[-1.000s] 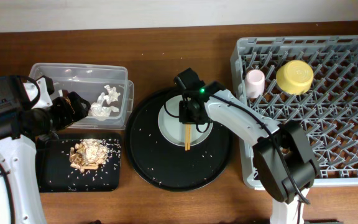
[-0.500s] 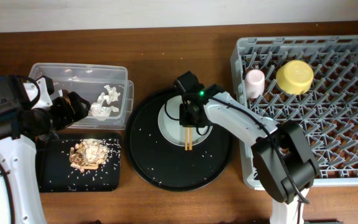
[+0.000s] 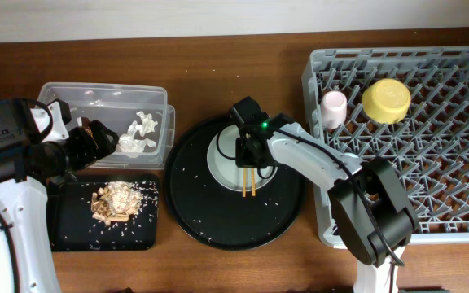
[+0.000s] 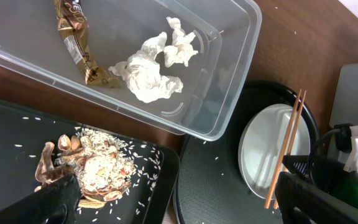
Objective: Sort waste into correct bins and load items into the dishwasher rack
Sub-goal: 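Carry one chopstick to the rack with the right gripper and insert it, then move the right gripper back to the plate and grasp the second chopstick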
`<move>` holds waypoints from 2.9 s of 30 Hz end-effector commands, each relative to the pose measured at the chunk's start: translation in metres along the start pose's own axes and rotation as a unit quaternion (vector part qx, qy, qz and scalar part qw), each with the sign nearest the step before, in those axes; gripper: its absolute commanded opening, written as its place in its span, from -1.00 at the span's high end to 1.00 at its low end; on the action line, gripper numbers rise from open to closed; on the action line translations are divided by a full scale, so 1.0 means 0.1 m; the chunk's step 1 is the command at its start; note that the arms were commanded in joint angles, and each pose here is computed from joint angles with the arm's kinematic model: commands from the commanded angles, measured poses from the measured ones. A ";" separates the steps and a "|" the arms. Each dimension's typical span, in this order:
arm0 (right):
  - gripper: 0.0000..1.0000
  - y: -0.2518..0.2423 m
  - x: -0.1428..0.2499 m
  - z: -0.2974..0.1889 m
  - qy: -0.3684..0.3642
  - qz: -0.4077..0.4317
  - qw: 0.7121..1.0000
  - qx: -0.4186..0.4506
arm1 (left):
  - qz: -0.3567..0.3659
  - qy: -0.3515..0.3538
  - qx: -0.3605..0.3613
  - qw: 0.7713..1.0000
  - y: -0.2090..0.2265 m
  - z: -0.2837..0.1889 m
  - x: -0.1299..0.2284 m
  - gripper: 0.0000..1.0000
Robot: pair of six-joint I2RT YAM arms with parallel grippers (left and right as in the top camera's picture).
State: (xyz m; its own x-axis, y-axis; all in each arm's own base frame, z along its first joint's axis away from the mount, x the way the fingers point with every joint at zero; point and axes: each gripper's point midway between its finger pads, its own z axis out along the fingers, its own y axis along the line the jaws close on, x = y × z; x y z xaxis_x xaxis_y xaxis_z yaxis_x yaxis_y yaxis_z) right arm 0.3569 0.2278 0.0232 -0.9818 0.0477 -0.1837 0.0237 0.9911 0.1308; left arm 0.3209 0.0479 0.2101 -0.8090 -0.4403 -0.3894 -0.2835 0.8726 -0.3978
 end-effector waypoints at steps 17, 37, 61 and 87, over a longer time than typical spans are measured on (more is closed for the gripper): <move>0.92 -0.83 -0.46 -1.73 -0.056 -0.081 0.995 0.020 | 0.004 -0.008 -0.003 1.000 0.01 -0.05 0.00 -0.99; 0.92 -2.74 -0.28 -1.70 0.049 -0.020 0.996 0.078 | 0.004 -0.008 -0.003 1.000 0.01 -0.05 0.00 -0.99; 0.12 -1.99 -0.42 -1.36 0.060 0.017 0.988 -0.140 | 0.004 -0.008 -0.003 1.000 0.01 -0.05 0.00 -0.99; 0.09 0.26 -0.15 -0.72 -0.008 -0.080 0.997 0.014 | 0.004 -0.008 -0.003 1.000 0.01 -0.05 0.00 -0.99</move>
State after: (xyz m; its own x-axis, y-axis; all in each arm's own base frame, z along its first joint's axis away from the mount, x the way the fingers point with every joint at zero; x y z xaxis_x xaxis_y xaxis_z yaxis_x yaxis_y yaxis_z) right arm 0.3504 0.2498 0.1178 -0.9663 -0.1440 -0.2133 -0.1775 0.9730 0.1472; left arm 0.3209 0.0478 0.2101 -0.8090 -0.4404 -0.3893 -0.2835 0.8725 -0.3979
